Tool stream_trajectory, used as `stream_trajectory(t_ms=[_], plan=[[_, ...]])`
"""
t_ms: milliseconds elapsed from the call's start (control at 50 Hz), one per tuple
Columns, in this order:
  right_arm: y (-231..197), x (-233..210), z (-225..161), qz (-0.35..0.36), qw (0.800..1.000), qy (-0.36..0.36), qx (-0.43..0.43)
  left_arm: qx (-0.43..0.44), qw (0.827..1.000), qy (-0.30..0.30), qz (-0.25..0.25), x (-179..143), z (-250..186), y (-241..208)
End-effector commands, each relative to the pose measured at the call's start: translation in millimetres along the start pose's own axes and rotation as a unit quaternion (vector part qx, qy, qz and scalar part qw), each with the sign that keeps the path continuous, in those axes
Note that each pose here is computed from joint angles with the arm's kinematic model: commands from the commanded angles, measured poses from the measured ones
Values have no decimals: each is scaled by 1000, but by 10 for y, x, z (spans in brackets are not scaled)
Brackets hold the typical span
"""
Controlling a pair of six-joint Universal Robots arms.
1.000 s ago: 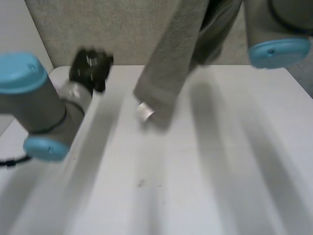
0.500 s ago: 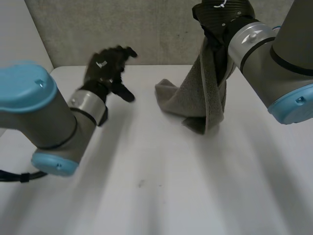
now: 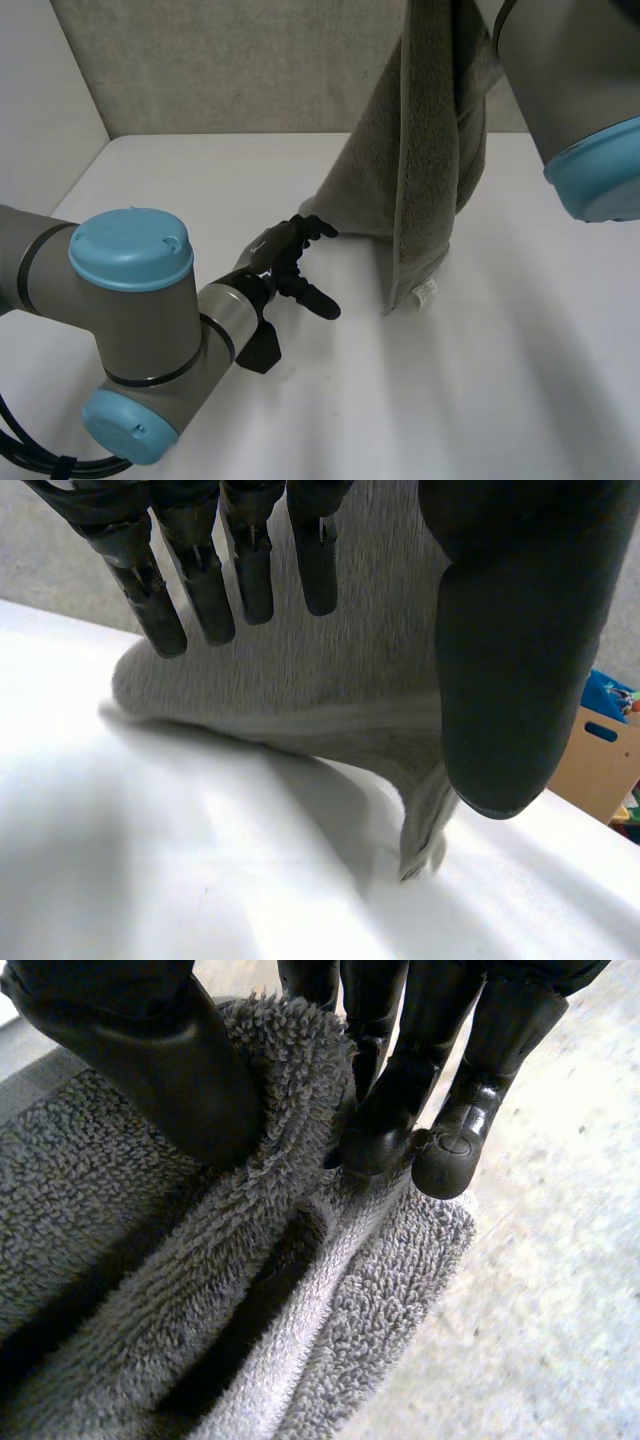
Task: Fold the towel.
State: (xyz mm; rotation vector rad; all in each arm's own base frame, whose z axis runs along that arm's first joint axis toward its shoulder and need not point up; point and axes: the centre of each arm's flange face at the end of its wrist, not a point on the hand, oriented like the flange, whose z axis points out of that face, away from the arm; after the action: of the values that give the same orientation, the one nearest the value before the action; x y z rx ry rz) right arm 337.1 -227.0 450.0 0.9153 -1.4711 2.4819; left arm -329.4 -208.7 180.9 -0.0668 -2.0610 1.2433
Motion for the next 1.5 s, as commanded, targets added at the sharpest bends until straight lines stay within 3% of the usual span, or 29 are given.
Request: stream_trajectory(t_ms=[20,280,420,660,780,820,860,880,920,940,1020,1100,1200,1260,1300,1340,1360,1400,1460,1480,1500], plan=[[-338,-27,-196,18,999,-14,34,-10,1000,4,-2,31,-31,92],[-398,-281,-373,35,997,-59,30,28,997,59,-29,238,80,94],[-323,-379,-405,32,997,-75,17,15,993,87,-80,373,30,217],[-109,-493,-398,20,996,-90,-10,1,992,77,-101,338,-8,304],[-16,-481,-378,13,996,-90,-26,42,993,48,-95,170,-10,-59],[157,-428,-311,4,995,-84,-48,62,995,20,-76,-2,9,-230],[252,-399,-292,-2,995,-83,-61,90,996,-28,-5,-258,13,-527],[329,-365,-289,-8,994,-81,-72,90,996,-29,-4,-259,13,-528],[375,-313,-309,-12,993,-79,-81,104,989,-67,79,-434,-28,-785],[376,-313,-309,-12,993,-79,-82,104,989,-67,79,-435,-28,-787],[495,-243,-436,-25,990,-89,-106,67,978,-100,169,-509,-127,-831],[633,-297,-524,-45,985,-110,-128,37,976,-99,190,-484,-198,-808],[999,-435,-723,-92,961,-170,-198,-23,973,-101,207,-501,-276,-662],[1101,-474,-768,-102,952,-187,-221,-63,965,-109,231,-557,-269,-559],[1322,-600,-824,-119,930,-229,-262,-79,958,-118,249,-629,-243,-543],[1427,-680,-815,-124,921,-247,-275,-86,943,-126,296,-703,-157,-597],[1500,-742,-774,-126,917,-256,-278,-86,943,-126,296,-704,-156,-598],[1524,-778,-672,-125,921,-254,-268,-46,932,-126,338,-709,-6,-824],[1493,-826,-324,-105,944,-226,-216,-8,928,-120,352,-658,105,-987],[1492,-826,-322,-105,944,-226,-216,37,925,-113,360,-582,208,-1173],[1418,-822,-100,-95,961,-197,-171,89,920,-104,367,-486,298,-1394]])
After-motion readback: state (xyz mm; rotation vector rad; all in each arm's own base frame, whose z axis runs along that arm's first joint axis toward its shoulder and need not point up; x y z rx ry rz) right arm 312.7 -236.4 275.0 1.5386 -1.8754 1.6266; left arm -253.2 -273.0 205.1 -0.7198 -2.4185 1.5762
